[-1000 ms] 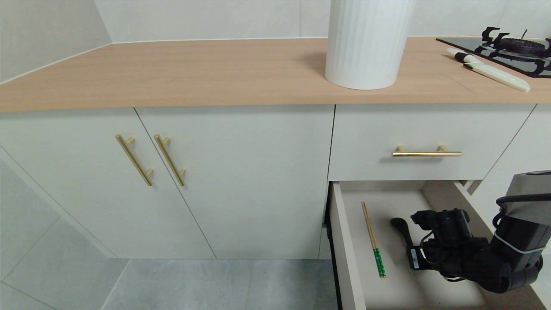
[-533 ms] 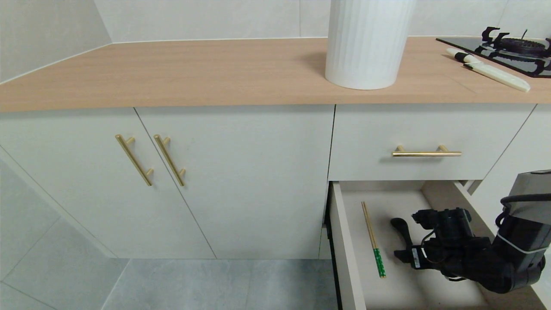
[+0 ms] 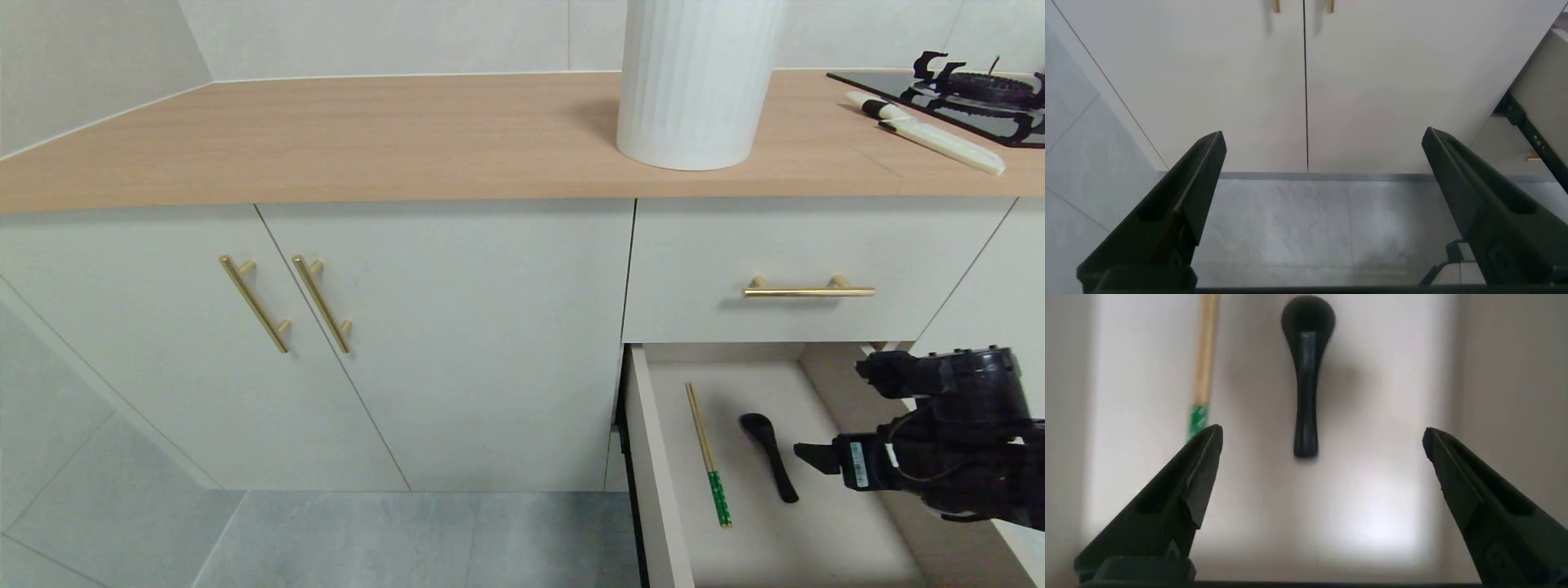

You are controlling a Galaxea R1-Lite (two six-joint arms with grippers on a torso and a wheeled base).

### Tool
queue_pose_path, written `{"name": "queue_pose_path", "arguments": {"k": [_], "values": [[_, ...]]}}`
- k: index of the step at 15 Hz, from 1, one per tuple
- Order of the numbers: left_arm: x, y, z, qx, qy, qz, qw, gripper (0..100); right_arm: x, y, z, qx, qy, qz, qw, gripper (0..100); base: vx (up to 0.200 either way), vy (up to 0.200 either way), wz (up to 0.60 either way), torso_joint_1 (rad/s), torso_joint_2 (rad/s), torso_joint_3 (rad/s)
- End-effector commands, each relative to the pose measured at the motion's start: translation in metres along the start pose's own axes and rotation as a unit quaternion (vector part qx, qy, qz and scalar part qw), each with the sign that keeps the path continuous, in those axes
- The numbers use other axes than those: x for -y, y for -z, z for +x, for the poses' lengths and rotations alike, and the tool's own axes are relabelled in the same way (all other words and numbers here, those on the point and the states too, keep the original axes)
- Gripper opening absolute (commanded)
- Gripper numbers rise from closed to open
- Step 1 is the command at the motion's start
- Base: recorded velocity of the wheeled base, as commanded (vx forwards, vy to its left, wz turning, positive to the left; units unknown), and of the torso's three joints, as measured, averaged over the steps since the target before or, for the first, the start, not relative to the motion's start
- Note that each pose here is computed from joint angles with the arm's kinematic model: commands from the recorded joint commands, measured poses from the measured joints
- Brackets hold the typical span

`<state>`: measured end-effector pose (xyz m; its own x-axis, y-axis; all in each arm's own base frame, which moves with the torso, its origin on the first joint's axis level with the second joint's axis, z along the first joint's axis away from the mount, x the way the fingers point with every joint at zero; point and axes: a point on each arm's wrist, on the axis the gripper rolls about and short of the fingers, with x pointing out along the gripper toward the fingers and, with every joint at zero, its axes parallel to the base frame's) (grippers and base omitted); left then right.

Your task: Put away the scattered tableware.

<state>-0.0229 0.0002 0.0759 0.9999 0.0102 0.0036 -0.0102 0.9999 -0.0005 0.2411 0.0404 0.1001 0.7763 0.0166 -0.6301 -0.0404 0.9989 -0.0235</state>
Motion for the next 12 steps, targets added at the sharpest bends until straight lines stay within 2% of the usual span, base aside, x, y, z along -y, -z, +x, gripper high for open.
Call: {"name": "queue_pose_path", "arguments": {"k": [1,2,3,6,12], "values": [[0.0,0.0,0.0,0.0,0.0,0.0,1.0,100,0.001,-0.012,-0.059,0.06,-0.015,0.001,0.998,100,0.0,0.0,0.0,0.0,0.0,0.0],[0.0,0.0,0.0,0.0,0.0,-0.001,1.0,100,-0.002,-0.002,-0.073,0.044,-0.021,-0.01,0.999,100,0.0,0.0,0.0,0.0,0.0,0.0],[0.0,0.0,0.0,0.0,0.0,-0.001,1.0,100,-0.003,0.001,-0.087,0.048,-0.027,-0.016,0.998,100,0.0,0.0,0.0,0.0,0.0,0.0],[0.0,0.0,0.0,0.0,0.0,-0.001,1.0,100,0.001,0.002,-0.112,0.045,-0.032,-0.019,0.998,100,0.0,0.0,0.0,0.0,0.0,0.0],[0.0,0.0,0.0,0.0,0.0,0.0,1.0,100,0.0,0.005,-0.116,0.033,-0.036,-0.025,0.999,100,0.0,0.0,0.0,0.0,0.0,0.0]]}}
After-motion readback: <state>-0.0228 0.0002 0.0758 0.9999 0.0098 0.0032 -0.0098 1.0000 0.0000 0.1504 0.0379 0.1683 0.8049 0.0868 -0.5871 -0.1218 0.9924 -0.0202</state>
